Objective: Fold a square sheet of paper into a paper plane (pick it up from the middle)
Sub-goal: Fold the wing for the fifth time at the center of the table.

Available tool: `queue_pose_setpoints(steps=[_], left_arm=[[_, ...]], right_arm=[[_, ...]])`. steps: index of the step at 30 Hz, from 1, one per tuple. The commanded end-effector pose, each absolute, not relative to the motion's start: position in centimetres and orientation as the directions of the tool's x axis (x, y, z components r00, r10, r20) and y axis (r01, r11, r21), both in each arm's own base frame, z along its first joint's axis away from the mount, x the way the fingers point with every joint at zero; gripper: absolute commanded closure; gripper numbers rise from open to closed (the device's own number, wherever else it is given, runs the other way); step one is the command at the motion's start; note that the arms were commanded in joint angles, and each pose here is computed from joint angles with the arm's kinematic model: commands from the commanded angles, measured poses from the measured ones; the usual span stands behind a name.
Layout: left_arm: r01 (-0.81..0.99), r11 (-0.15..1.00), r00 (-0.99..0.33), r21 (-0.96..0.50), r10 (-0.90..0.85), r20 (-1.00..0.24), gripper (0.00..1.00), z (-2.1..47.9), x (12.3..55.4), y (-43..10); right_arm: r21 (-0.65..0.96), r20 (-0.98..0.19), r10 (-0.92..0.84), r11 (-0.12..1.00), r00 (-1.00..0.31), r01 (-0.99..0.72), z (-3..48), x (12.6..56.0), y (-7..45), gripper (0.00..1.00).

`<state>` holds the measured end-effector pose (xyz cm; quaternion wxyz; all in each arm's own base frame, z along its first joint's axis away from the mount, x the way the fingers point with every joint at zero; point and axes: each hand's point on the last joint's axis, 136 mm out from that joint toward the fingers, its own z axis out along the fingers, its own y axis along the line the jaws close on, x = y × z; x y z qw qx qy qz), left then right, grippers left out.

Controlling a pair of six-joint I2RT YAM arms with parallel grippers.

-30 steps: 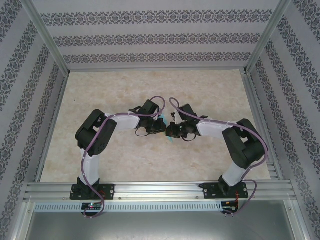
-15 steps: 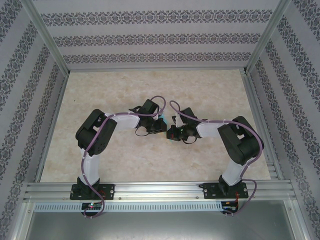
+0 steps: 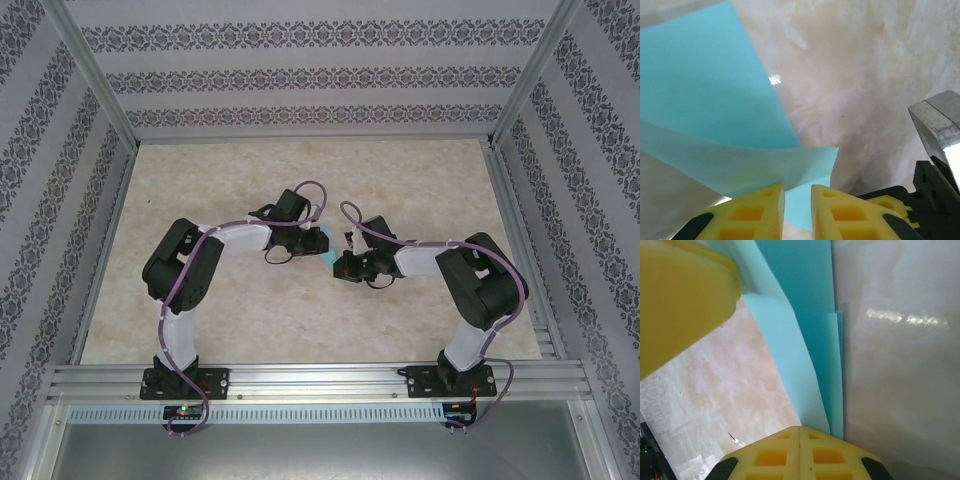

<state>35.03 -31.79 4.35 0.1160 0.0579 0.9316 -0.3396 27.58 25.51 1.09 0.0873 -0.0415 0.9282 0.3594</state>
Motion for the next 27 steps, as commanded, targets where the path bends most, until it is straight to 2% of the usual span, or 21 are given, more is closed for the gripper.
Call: queue_pose_setpoints(steps=[1,27], left_arm=[[0.224,0.773,-0.95,-0.593,0.036,-0.311,0.78,5.1,36.3,-31.1],[0.185,0.856,-0.96,-0.484,0.051,-0.277,0.8,0.8,37.5,-28.7]], right_arm=[[0.528,-0.029,-0.012,0.849,-1.0,-0.026,-4.1,23.8,21.8,0.95],[0.519,-0.01,-0.013,0.855,-1.0,-0.017,-4.6,23.3,21.5,0.95]])
